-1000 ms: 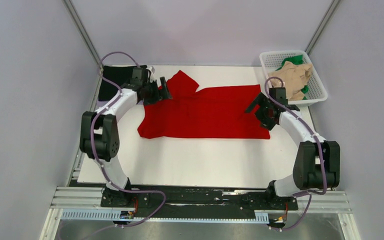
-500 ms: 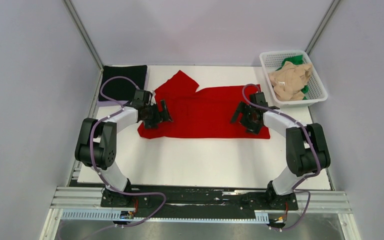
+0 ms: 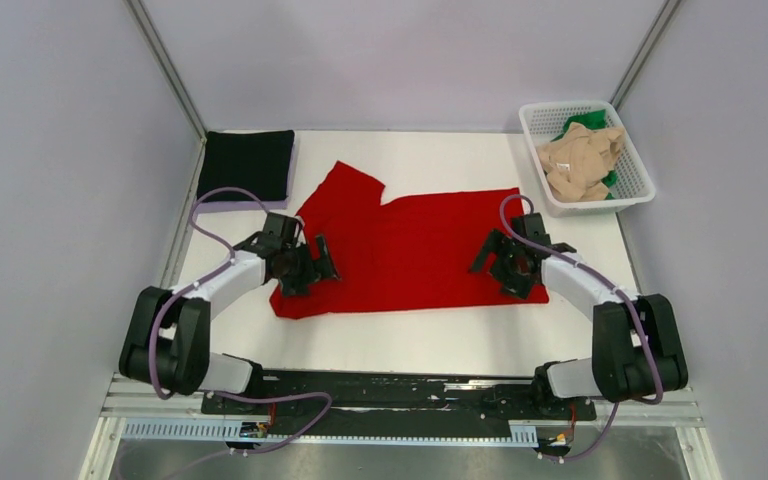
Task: Fold and stack the t-shirts
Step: Fold the flattened tshirt in 1/3 of the way
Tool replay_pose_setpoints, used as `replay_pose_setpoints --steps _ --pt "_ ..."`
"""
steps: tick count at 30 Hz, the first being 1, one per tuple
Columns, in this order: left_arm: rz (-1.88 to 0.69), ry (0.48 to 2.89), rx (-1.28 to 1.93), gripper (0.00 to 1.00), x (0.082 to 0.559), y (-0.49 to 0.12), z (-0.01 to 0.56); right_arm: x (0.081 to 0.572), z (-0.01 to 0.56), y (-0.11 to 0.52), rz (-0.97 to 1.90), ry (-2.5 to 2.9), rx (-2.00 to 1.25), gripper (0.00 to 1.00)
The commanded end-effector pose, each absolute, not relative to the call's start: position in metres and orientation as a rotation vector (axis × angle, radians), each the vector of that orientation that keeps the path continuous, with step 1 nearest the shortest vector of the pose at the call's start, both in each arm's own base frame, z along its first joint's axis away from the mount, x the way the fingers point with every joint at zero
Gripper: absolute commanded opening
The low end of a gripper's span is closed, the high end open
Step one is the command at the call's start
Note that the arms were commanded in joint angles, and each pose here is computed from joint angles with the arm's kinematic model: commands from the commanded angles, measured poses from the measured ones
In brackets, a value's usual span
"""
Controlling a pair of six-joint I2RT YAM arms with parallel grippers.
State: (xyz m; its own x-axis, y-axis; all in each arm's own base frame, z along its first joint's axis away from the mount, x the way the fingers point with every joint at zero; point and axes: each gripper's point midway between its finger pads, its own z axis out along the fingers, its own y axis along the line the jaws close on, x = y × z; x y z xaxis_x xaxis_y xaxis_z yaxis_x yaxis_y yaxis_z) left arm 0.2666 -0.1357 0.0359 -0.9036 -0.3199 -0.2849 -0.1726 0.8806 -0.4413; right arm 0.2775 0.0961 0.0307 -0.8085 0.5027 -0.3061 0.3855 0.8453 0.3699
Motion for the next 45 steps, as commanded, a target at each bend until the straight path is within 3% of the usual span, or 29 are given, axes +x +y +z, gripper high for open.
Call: replay_pose_setpoints --steps 1,22,26,32,40,45 --pt "-0.370 2.961 -0.518 1.00 0.178 -0.107 0.009 0.179 -0.002 0.075 0.197 2.923 0.865 1.00" --pt "-0.390 2.833 -0.483 1.00 0.194 -0.109 0.038 0.127 0.017 0.090 0.218 2.974 1.068 1.00" --pt "-0.387 2.824 -0.487 1.00 0.193 -0.109 0.042 0.153 0.031 0.094 0.300 2.871 0.999 1.00" --pt "-0.413 2.727 -0.450 1.00 0.211 -0.110 0.077 0.225 0.101 0.096 0.414 2.560 0.808 1.00" --pt "-0.456 2.394 -0.245 1.00 0.326 -0.132 0.183 0.286 0.157 0.084 0.388 2.278 0.654 1.00" --pt "-0.303 2.445 -0.132 1.00 0.411 -0.141 0.173 0.306 0.157 0.073 0.289 2.264 0.629 1.00"
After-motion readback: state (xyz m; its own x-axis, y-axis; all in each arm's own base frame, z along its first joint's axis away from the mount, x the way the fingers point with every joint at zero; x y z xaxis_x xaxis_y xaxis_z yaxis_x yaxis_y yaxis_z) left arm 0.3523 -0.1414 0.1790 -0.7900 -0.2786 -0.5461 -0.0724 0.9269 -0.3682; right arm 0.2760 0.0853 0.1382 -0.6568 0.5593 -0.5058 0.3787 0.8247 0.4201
